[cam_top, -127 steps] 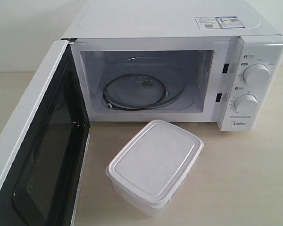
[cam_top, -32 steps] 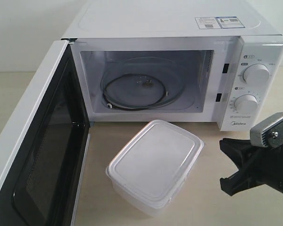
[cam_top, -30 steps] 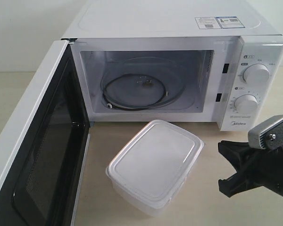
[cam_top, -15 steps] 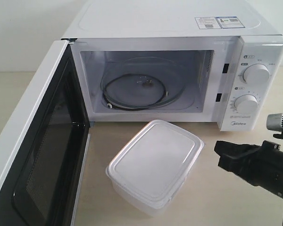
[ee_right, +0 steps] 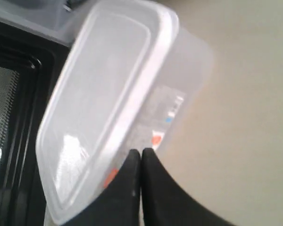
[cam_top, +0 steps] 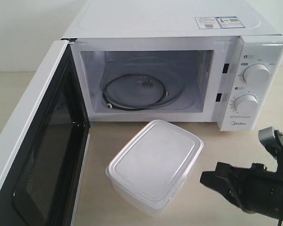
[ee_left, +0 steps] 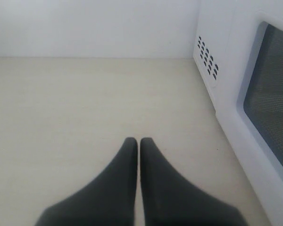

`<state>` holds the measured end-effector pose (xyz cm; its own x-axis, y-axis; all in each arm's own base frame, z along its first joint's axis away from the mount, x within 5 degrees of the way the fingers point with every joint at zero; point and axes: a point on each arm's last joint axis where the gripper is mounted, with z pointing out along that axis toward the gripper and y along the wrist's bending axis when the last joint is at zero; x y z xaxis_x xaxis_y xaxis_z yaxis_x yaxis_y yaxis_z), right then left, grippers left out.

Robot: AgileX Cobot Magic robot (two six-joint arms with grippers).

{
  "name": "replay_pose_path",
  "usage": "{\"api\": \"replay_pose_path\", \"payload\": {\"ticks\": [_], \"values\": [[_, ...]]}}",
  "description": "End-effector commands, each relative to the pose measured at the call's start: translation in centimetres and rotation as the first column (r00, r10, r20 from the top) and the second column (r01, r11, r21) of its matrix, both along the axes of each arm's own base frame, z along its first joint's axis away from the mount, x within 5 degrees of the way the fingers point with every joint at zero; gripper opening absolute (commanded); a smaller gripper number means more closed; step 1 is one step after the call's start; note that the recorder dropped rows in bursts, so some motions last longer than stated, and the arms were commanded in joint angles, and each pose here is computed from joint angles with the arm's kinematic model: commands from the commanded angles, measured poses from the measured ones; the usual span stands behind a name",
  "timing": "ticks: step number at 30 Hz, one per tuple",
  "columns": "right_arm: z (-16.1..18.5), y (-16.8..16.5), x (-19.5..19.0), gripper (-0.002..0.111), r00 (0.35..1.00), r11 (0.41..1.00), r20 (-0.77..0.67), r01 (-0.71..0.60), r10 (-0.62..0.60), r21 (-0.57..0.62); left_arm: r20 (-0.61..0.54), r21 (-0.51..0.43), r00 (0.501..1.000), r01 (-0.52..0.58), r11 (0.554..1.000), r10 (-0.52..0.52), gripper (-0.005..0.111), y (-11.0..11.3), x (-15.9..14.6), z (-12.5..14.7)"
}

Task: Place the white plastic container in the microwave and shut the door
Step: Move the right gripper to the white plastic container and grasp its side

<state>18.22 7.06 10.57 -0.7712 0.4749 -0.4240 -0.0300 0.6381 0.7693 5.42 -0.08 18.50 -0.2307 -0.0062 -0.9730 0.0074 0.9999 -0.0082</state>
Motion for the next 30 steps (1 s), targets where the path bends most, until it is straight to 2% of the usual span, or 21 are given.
{"api": "replay_pose_path", "payload": {"ticks": [1,5,7,10,11,13,14,19,25,30], "values": [[-0.8,0.4,-1.2,0.0,0.989,0.995,-0.118,-0.096,0.093,-0.018,0.005,-0.019,1.0,0.008,1.0,-0.008,0.004,-0.1,0.0,0.0],[0.0,0.9,-1.0,0.0,0.992,0.992,-0.061,-0.106,0.11,0.069,0.005,-0.019,1.0,0.008,1.0,-0.008,0.004,-0.1,0.0,0.0],[0.2,0.8,-0.8,0.002,0.994,0.992,-0.081,-0.058,0.067,0.112,0.005,-0.019,1.0,0.008,1.0,-0.008,0.004,-0.1,0.0,0.0],[0.2,0.5,-0.5,0.025,0.994,0.99,-0.107,0.021,-0.006,0.143,0.005,-0.019,1.0,0.008,1.0,-0.008,0.004,-0.1,0.0,0.0],[0.2,0.5,-0.4,0.04,0.994,0.989,-0.109,0.026,-0.01,0.144,0.005,-0.019,1.0,0.008,1.0,-0.008,0.004,-0.1,0.0,0.0],[0.2,0.5,-0.4,0.062,0.993,0.987,-0.12,0.035,-0.017,0.154,0.005,-0.019,1.0,0.008,1.0,-0.008,0.004,-0.1,0.0,0.0],[0.2,0.5,-0.4,0.065,0.991,0.986,-0.129,0.043,-0.022,0.161,0.005,-0.019,1.0,0.008,1.0,-0.008,0.004,-0.1,0.0,0.0],[0.2,0.7,-0.4,0.065,0.985,0.978,-0.166,0.084,-0.052,0.193,0.005,-0.019,1.0,0.008,1.0,-0.008,0.004,-0.1,0.0,0.0],[0.9,2.4,1.2,0.065,0.99,0.977,-0.138,0.037,-0.008,0.209,0.005,-0.019,1.0,0.008,1.0,-0.008,0.004,-0.1,0.0,0.0],[0.5,2.3,2.0,0.065,0.981,0.984,-0.18,0.1,-0.073,0.147,0.005,-0.019,1.0,0.008,1.0,-0.008,0.004,-0.1,0.0,0.0]]}}
